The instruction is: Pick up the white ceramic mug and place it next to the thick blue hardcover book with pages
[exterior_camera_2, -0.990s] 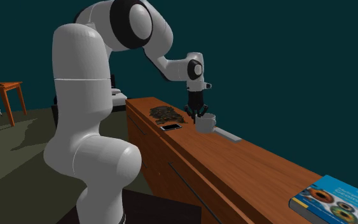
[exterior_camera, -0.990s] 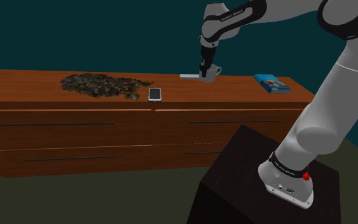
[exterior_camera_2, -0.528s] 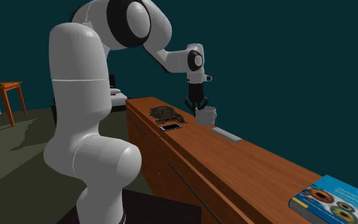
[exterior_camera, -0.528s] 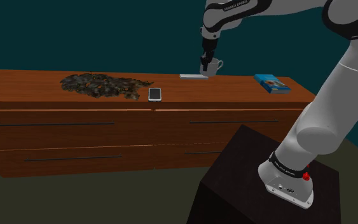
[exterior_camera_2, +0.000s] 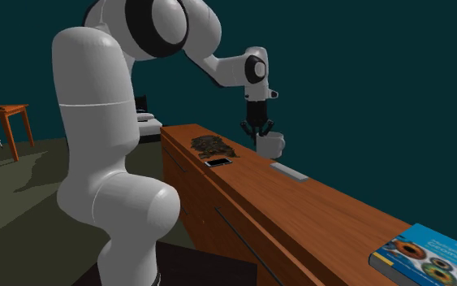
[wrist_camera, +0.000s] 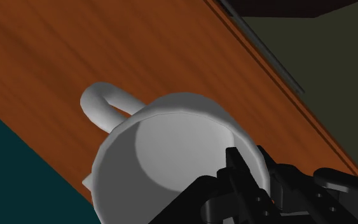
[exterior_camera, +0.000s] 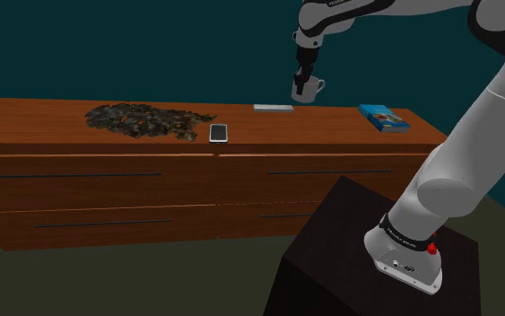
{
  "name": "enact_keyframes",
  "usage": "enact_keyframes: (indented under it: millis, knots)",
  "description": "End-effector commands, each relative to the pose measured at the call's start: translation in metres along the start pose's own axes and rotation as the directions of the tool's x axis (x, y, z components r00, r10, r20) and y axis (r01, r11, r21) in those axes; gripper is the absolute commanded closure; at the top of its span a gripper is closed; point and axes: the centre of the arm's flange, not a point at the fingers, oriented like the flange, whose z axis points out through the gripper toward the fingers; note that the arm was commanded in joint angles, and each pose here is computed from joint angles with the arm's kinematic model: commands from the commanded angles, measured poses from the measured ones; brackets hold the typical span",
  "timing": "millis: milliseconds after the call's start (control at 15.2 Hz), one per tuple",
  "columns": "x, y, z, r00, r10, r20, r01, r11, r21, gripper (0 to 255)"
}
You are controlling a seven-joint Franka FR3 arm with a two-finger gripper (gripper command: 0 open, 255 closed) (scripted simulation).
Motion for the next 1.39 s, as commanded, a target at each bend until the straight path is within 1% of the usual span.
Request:
enact_keyframes:
  millis: [0, 1320]
  knots:
    - [-0.019, 0.02, 0.001, 1.0, -0.001, 0.0, 0.001, 1.0, 0.0, 255]
    - [-0.205, 0.206, 0.014, 1.0, -0.001, 0.0, 0.001, 1.0, 0.0, 255]
